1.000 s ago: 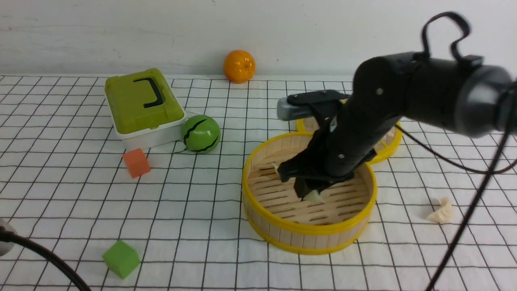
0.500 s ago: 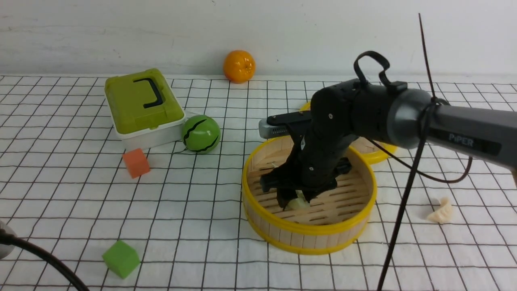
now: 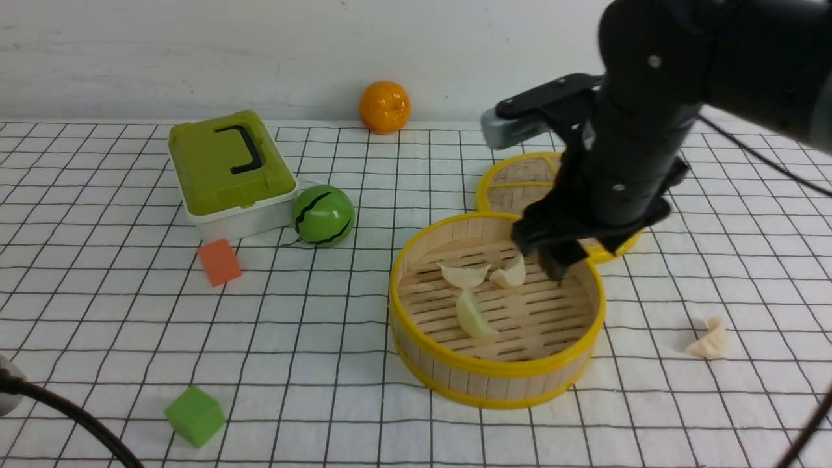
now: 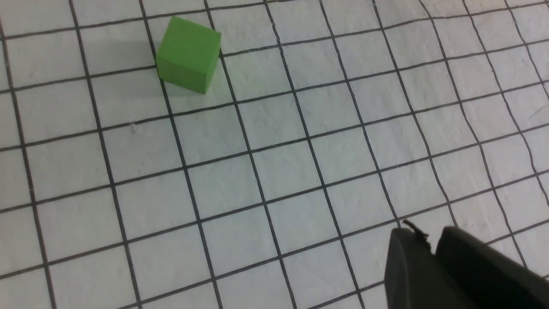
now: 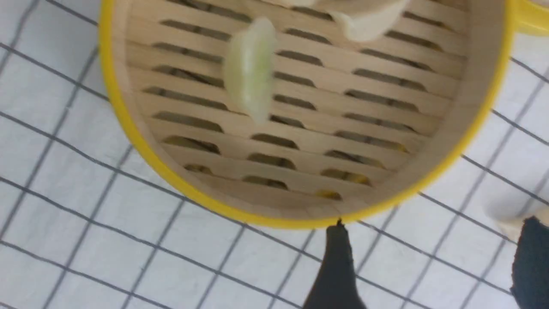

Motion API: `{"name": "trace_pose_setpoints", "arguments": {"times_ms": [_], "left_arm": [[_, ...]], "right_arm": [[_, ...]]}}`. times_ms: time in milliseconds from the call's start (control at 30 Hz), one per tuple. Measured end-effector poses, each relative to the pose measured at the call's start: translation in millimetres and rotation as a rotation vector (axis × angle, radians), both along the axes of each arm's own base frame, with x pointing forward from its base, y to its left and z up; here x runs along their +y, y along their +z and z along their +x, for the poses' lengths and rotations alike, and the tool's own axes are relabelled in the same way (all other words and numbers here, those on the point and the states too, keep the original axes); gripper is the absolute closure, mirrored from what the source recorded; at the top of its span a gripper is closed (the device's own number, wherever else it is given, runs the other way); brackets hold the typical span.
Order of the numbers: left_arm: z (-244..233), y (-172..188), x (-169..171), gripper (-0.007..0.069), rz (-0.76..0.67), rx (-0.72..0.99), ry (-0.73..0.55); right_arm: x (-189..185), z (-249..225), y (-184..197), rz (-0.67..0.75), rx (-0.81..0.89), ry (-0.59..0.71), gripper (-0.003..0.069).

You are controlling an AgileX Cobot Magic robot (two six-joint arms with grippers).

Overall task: Put the dumplings into the steamer on the table with the white tablecloth.
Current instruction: 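Reach for and grasp a dumpling lying on the table beside the steamer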

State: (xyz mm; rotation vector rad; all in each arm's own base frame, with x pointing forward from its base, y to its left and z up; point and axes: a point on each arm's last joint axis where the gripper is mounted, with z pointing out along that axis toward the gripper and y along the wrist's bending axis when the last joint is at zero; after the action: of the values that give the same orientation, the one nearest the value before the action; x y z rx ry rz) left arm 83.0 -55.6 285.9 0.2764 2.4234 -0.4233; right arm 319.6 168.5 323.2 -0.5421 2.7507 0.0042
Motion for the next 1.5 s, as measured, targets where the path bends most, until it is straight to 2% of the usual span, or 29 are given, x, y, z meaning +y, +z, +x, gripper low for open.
{"name": "trace_pose_setpoints", "arguments": {"times_ms": [133, 333, 567, 633, 933, 1067, 1133, 1167, 1200, 1300, 1333, 1433, 1500], "left_arm": [[-0.1, -5.3, 0.0, 0.0533, 0.006, 0.009, 0.000], [0.3, -15.8, -0.3, 0.0532, 0.011, 0.016, -0.002], [2.1, -14.7, -1.7, 0.0524, -0.007, -0.010, -0.003], [2.5, -14.1, -2.0, 0.0524, -0.012, -0.017, -0.003], [3.2, -13.2, -2.6, 0.0519, -0.020, -0.028, -0.004], [3.2, -13.2, -2.6, 0.0516, -0.020, -0.028, -0.004], [3.2, -13.2, -2.6, 0.0515, -0.020, -0.028, -0.004], [3.2, -13.2, -2.6, 0.0515, -0.020, -0.028, -0.004], [3.2, -13.2, -2.6, 0.0515, -0.020, -0.028, -0.004], [3.1, -13.3, -2.7, 0.0515, -0.021, -0.027, -0.004], [3.1, -13.3, -2.7, 0.0515, -0.021, -0.027, -0.004], [3.1, -13.4, -2.6, 0.0515, -0.020, -0.026, -0.004], [3.0, -13.4, -2.6, 0.0515, -0.020, -0.025, -0.004]], "right_arm": [[-34.6, -5.5, -5.2, 0.014, -0.005, -0.113, 0.0151], [-111.1, 1.4, -61.3, 0.089, 0.078, -0.406, 0.0153], [-162.9, 21.4, -100.4, 0.244, 0.058, -0.654, 0.0153], [-170.1, 26.8, -107.4, 0.255, 0.043, -0.681, 0.0153], [-175.3, 48.9, -153.9, 0.302, 0.053, -0.755, 0.0153], [-175.5, 51.3, -160.3, 0.312, 0.059, -0.770, 0.0176], [-175.6, 51.6, -160.9, 0.311, 0.059, -0.768, 0.0211], [-175.6, 51.8, -160.8, 0.311, 0.056, -0.767, 0.0260], [-175.6, 51.8, -160.8, 0.311, 0.056, -0.767, 0.0269], [-174.8, 52.6, -159.1, 0.317, 0.071, -0.767, 0.0446], [-174.4, 53.1, -157.3, 0.315, 0.078, -0.756, 0.0478], [-171.3, 55.1, -144.7, 0.307, 0.085, -0.690, 0.0470], [-159.9, 56.4, -124.4, 0.301, 0.078, -0.601, 0.0470]]}}
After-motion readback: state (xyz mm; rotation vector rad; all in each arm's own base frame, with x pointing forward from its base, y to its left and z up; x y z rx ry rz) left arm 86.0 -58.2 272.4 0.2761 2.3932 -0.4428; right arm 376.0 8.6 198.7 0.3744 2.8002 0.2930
